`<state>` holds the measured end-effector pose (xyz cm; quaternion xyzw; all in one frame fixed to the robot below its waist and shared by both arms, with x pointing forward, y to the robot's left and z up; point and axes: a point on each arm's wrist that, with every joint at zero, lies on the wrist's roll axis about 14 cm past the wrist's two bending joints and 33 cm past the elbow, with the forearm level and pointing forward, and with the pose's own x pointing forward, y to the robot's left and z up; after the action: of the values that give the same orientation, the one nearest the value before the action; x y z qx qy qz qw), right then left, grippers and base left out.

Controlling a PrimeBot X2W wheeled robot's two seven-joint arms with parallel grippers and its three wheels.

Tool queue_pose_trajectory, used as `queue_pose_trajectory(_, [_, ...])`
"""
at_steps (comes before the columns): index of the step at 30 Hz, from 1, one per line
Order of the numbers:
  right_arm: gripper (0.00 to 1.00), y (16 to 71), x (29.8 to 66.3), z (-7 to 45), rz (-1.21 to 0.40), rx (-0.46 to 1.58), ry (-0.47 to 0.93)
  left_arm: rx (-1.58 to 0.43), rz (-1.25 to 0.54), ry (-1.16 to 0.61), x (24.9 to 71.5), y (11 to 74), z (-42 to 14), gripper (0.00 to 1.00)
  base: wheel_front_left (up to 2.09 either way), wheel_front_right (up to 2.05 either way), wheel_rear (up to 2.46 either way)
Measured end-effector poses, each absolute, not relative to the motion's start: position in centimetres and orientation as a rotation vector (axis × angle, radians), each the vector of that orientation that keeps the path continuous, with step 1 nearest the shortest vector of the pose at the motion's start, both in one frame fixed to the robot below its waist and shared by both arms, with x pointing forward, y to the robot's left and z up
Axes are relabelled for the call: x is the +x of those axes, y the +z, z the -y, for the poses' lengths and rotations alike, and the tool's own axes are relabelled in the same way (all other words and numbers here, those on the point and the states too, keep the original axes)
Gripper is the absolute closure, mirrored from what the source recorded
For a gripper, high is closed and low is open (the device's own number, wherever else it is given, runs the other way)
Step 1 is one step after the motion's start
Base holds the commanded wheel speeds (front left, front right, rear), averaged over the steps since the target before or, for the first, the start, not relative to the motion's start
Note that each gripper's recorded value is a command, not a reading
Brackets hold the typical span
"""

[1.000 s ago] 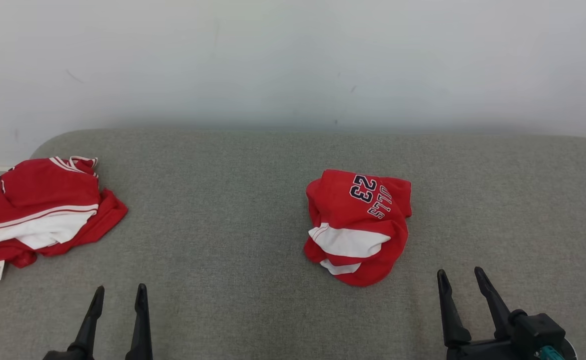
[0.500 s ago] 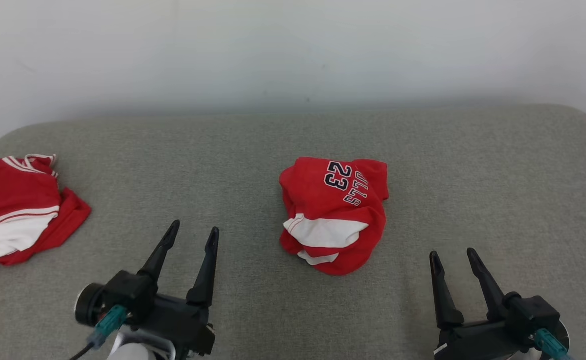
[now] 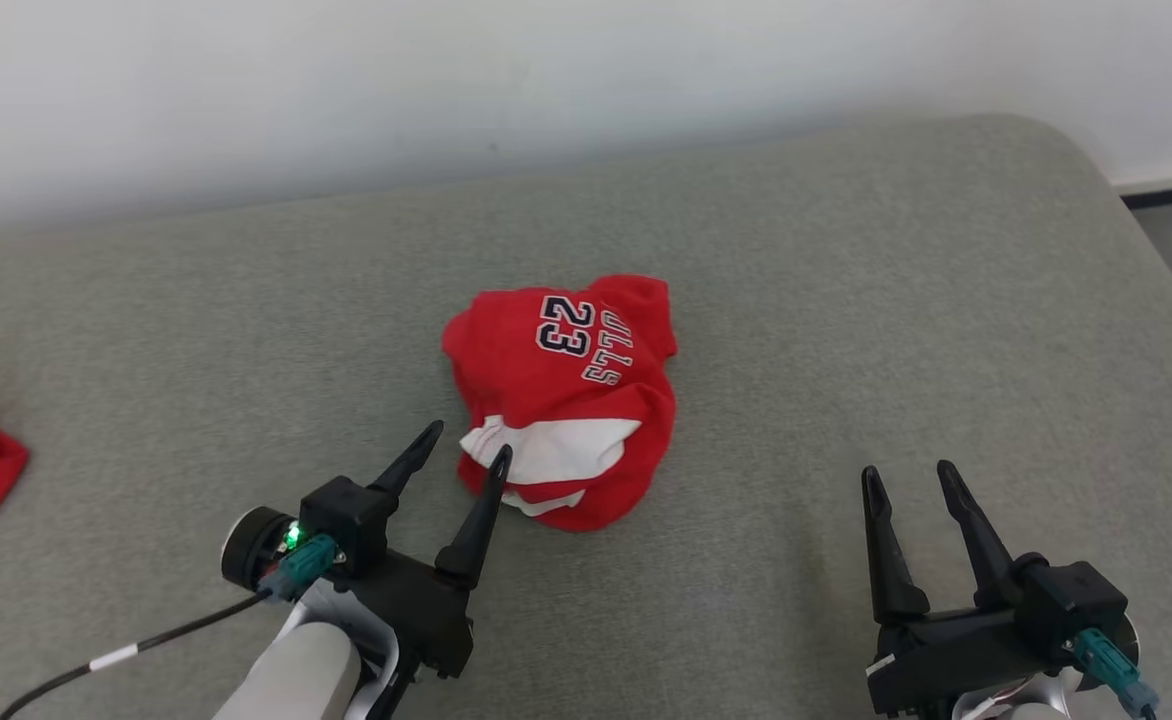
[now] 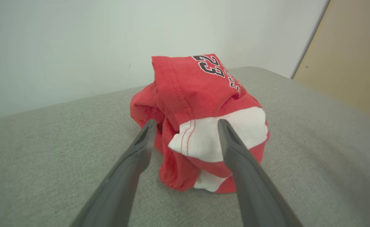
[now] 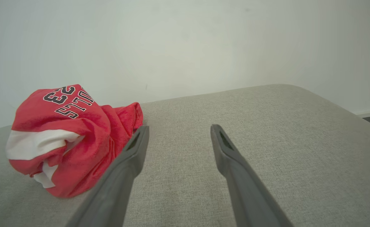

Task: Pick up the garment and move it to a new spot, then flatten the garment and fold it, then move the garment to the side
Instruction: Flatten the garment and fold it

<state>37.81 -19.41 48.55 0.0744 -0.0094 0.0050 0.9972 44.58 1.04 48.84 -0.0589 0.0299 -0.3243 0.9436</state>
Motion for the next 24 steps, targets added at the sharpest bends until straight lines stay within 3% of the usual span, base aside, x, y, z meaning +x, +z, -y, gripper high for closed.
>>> queue_pose_trajectory(7, [0.00,47.8,37.0,21.2,-0.003,0.146,-0.049,-0.099,-0.186,-0.726,44.7,45.1,1.2,0.00,0.00,0.00,0.00])
queue_pose_trajectory(8, [0.00,47.7,36.9,21.4,-0.005,0.146,-0.054,-0.101,-0.198,-0.731,44.7,44.7,1.4,0.22,0.00,0.00,0.00])
queue_pose_trajectory(9, [0.00,47.7,36.8,21.5,-0.007,0.145,-0.059,-0.097,-0.199,-0.738,44.8,44.7,1.6,1.00,0.00,0.00,0.00])
queue_pose_trajectory(18, [0.00,47.8,37.2,21.1,-0.001,0.152,-0.045,-0.087,-0.176,-0.715,45.5,45.6,0.9,1.00,0.00,0.00,0.00])
queue_pose_trajectory(24, [0.00,48.1,37.4,20.0,0.009,0.168,-0.014,-0.045,-0.020,-0.642,47.9,50.7,-2.3,1.00,0.00,0.00,0.00])
